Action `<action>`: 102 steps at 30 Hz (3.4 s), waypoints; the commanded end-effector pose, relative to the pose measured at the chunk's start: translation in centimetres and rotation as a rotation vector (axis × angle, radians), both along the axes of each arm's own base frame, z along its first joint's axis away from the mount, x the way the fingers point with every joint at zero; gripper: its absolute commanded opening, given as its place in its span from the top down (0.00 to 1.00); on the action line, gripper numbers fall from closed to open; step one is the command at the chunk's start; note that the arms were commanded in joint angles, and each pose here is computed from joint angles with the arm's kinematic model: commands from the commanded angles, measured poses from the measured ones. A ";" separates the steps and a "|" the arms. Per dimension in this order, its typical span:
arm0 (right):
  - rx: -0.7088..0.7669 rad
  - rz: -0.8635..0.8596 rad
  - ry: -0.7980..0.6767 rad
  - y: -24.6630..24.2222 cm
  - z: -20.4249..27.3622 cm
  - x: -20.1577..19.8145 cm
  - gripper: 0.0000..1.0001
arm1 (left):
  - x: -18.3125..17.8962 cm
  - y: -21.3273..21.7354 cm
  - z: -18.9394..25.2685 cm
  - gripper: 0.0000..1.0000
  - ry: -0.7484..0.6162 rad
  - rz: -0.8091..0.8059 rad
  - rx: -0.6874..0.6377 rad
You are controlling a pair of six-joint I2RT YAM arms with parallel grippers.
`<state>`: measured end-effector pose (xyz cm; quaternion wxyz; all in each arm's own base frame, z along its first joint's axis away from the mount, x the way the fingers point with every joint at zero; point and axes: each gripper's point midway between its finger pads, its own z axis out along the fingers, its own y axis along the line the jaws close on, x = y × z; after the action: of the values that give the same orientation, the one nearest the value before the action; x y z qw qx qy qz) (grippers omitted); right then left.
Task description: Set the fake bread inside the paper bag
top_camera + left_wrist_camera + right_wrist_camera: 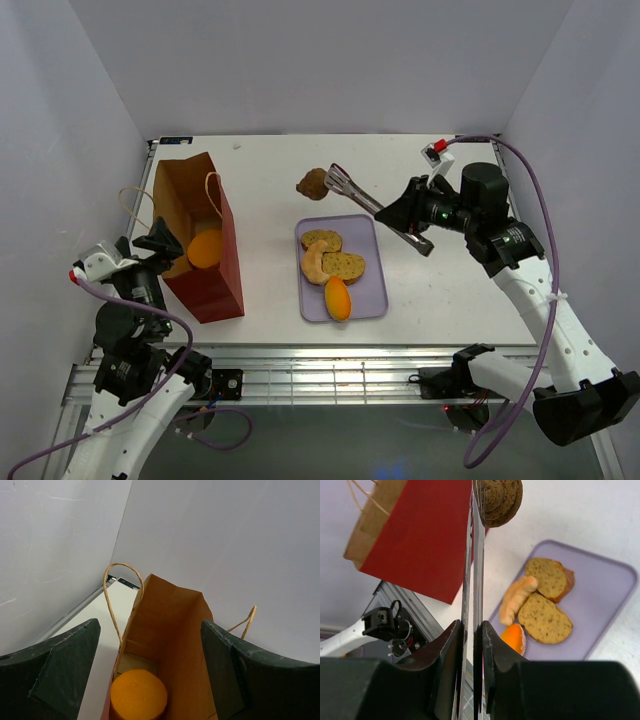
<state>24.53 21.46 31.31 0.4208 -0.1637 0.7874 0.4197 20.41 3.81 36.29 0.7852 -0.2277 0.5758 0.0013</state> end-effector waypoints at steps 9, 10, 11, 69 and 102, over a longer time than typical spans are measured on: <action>0.189 0.199 -0.229 6.3 12.2 0.6 0.92 | -0.3 0.4 -0.3 0.08 0.002 0.019 -0.001; 0.192 0.207 -0.234 6.7 12.6 0.7 0.92 | -0.3 0.4 -0.2 0.08 -0.001 0.017 -0.002; 0.206 0.214 -0.264 7.0 14.2 0.5 0.92 | -0.3 0.4 -0.2 0.08 -0.001 0.016 -0.001; 0.184 0.396 -0.189 21.0 13.1 -0.5 0.55 | -0.4 0.0 -0.1 0.08 -0.015 -0.006 0.002; 0.040 0.013 -0.127 7.1 3.3 -1.7 0.54 | -0.1 -0.3 -0.2 0.08 -0.006 -0.019 0.013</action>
<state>22.30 29.78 34.48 0.4438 -0.2078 0.7544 0.4367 19.96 3.93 36.18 0.7889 -0.2283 0.5706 -0.0021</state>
